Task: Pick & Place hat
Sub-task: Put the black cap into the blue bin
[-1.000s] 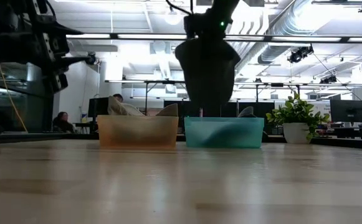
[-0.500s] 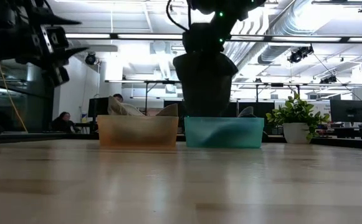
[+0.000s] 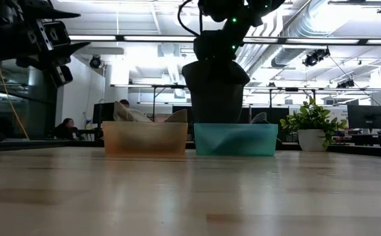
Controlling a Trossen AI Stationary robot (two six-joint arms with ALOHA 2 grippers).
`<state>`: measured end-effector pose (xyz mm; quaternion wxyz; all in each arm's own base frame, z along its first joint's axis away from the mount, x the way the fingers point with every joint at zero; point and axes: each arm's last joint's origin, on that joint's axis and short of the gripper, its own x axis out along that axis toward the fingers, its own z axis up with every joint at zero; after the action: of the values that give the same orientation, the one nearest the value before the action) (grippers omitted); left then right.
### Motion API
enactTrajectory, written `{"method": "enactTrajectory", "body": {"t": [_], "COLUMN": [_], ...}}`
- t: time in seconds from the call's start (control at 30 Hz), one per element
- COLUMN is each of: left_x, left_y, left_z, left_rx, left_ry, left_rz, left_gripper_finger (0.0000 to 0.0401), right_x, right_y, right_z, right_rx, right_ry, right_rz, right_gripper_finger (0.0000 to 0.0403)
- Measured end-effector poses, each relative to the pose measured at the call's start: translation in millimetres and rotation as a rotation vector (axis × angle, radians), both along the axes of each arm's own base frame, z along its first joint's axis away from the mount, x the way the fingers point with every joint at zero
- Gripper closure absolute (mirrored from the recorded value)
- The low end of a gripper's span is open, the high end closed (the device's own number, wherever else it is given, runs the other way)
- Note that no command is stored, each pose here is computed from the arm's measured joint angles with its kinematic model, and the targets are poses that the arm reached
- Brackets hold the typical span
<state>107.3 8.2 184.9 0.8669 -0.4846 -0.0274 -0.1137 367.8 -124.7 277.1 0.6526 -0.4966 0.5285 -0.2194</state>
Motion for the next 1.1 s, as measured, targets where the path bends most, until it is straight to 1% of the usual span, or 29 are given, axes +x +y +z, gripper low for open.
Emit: {"method": "enactTrajectory", "body": {"t": [0.13,0.3,0.53,0.8,1.1], "left_x": [0.4,-1.1,-9.2,-13.8,-13.9], "left_y": [-4.4,-5.6,-6.1,-6.5,-6.6], "left_z": [1.4,4.4,11.0,7.0,7.1], "left_rx": [0.021,0.053,0.099,0.065,0.047], "left_ry": [-0.020,-0.060,-0.149,-0.115,-0.114], "left_rz": [0.014,0.044,0.060,0.051,0.046], "left_gripper_finger": [0.0216,0.0216,0.0216,0.0216,0.0216], "right_x": [-1.3,-1.4,-3.5,-6.7,-6.9], "right_y": [-2.3,-1.5,-3.0,-12.5,-26.0], "right_z": [-0.7,-1.7,-3.9,-4.0,-10.7], "right_rx": [0.015,0.035,0.070,0.071,0.112], "right_ry": [-0.010,-0.007,-0.017,-0.003,-0.011], "right_rz": [-0.014,0.004,-0.011,-0.015,-0.006], "right_gripper_finger": [0.0403,0.0403,0.0403,0.0403,0.0403]}}
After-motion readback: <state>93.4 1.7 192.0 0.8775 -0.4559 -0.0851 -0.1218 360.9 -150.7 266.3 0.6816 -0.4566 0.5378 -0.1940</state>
